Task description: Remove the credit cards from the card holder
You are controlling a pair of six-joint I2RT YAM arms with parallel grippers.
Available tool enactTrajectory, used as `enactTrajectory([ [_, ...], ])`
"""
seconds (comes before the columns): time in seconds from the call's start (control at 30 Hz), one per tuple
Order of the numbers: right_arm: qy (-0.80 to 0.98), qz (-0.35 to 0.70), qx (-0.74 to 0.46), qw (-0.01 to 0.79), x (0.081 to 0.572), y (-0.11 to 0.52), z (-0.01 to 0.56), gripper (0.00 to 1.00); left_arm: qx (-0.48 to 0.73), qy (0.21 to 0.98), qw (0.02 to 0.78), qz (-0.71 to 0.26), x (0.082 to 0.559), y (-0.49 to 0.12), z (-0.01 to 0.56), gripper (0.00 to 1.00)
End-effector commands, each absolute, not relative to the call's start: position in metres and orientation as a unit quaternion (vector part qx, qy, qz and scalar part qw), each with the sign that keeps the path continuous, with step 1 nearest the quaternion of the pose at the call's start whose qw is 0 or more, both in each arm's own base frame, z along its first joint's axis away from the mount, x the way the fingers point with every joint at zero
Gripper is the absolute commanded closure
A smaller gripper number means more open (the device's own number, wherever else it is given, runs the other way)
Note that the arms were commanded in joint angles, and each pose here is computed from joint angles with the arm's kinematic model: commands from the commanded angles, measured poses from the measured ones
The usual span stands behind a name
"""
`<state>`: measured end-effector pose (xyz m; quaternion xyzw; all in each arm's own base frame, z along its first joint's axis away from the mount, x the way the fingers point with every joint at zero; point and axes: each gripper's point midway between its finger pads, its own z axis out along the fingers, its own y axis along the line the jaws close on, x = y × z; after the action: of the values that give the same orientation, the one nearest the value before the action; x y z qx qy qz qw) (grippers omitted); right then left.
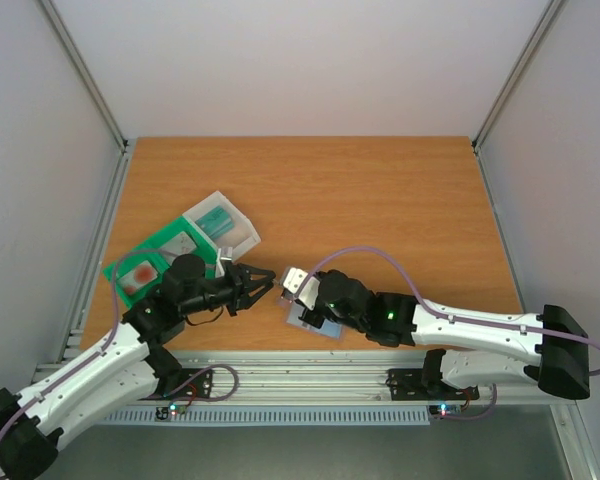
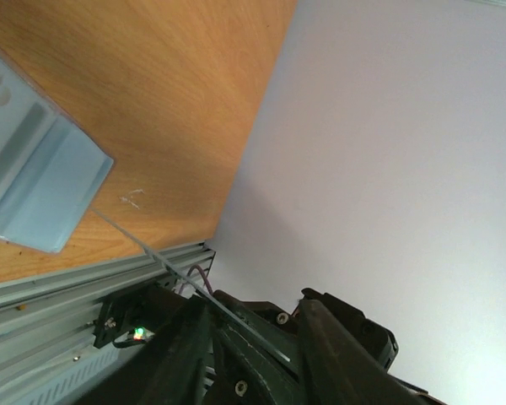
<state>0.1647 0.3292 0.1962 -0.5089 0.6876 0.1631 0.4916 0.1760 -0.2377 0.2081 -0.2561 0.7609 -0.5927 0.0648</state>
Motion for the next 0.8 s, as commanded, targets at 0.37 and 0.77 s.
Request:
enactTrajectory([
  [0.37,0.692,0.131,-0.487,0.517,0.173,0.328,0.203,0.98,-0.186,0.783,0.093,-0.586,0.178,-0.247,0.218,0.99],
  [0.77,0.731,0.116,-0.42,0.525,0.18,0.296,0.21,0.16,-0.109,0.827,0.162,-0.527,0.183,-0.241,0.22,1.0],
])
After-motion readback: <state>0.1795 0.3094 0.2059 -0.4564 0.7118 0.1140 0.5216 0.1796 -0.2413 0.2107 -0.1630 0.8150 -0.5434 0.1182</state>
